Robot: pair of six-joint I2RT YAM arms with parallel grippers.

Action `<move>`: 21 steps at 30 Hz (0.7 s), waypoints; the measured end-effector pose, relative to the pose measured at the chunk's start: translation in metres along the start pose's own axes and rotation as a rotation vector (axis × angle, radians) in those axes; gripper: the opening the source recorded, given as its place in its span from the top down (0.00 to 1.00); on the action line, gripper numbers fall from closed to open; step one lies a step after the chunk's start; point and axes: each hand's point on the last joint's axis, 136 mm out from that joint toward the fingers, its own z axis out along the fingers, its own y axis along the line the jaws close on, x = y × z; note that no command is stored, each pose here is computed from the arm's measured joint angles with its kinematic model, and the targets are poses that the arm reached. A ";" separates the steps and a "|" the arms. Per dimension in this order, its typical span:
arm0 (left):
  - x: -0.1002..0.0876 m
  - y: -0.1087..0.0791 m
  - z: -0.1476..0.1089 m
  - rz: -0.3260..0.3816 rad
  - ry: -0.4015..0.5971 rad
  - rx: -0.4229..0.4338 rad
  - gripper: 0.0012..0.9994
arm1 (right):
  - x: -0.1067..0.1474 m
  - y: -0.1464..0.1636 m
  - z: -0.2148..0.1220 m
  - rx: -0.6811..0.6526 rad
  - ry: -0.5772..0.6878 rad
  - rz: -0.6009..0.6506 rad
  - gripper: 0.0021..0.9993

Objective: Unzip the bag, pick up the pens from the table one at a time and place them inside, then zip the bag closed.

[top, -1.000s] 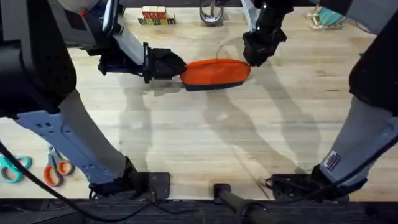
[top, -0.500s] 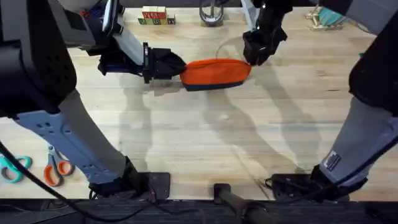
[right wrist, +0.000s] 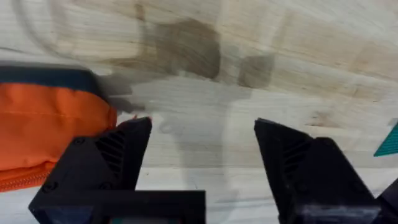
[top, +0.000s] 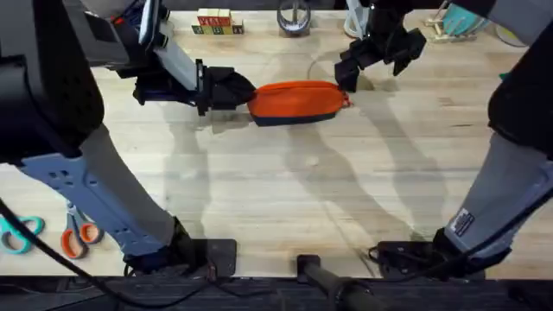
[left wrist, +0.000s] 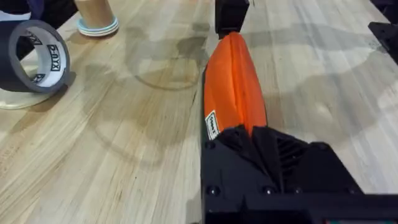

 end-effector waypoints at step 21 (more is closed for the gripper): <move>0.001 0.001 -0.001 0.003 0.004 -0.003 0.58 | 0.027 0.011 -0.143 -0.100 -0.318 -0.016 0.00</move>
